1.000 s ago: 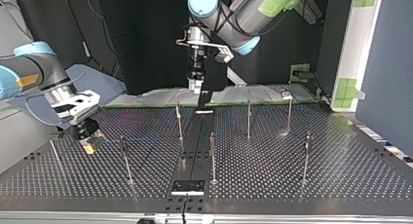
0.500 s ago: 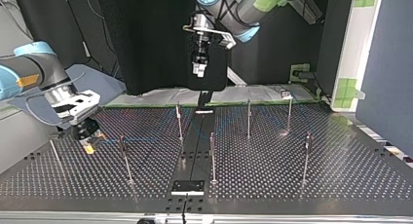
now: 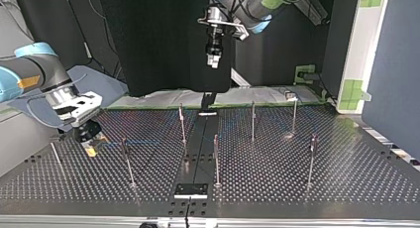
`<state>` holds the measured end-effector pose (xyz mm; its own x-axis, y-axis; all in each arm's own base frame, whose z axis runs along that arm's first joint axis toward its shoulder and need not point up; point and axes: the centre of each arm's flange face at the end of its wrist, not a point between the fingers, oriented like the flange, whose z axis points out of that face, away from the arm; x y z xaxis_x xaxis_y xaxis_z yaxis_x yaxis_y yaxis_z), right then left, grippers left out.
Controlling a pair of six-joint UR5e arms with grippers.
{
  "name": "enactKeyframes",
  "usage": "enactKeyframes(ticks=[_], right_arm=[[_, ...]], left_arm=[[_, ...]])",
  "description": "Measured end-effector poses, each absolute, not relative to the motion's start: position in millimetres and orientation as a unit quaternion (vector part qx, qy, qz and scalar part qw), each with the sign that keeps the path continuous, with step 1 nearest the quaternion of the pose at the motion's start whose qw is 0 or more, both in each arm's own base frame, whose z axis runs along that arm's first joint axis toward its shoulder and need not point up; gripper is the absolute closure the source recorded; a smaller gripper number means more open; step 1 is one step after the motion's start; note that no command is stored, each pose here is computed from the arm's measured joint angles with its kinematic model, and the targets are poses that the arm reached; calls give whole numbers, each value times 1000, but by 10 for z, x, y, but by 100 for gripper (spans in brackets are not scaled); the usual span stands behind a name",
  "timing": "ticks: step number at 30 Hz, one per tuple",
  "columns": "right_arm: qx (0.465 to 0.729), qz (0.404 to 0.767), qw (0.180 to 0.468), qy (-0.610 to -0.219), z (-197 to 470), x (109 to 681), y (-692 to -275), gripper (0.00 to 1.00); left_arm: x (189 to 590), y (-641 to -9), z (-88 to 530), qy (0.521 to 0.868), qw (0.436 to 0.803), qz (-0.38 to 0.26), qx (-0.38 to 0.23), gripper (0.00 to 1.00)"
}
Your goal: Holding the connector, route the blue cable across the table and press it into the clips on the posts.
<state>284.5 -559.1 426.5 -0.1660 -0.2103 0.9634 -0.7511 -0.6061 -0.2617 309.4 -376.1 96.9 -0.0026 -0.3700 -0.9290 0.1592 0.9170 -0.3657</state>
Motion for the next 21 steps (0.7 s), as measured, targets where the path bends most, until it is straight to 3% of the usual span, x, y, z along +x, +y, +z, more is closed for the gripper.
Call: enactKeyframes(ticks=[11, 21], right_arm=[[612, 655, 206, -393, 4261, 2847, -5589, 100], [612, 654, 206, -393, 4259, 2847, -5588, 100]], left_arm=[[2791, -3601, 782, 686, 698, -193, -70, 0], [2757, -3578, 766, 686, 698, -193, -69, 0]])
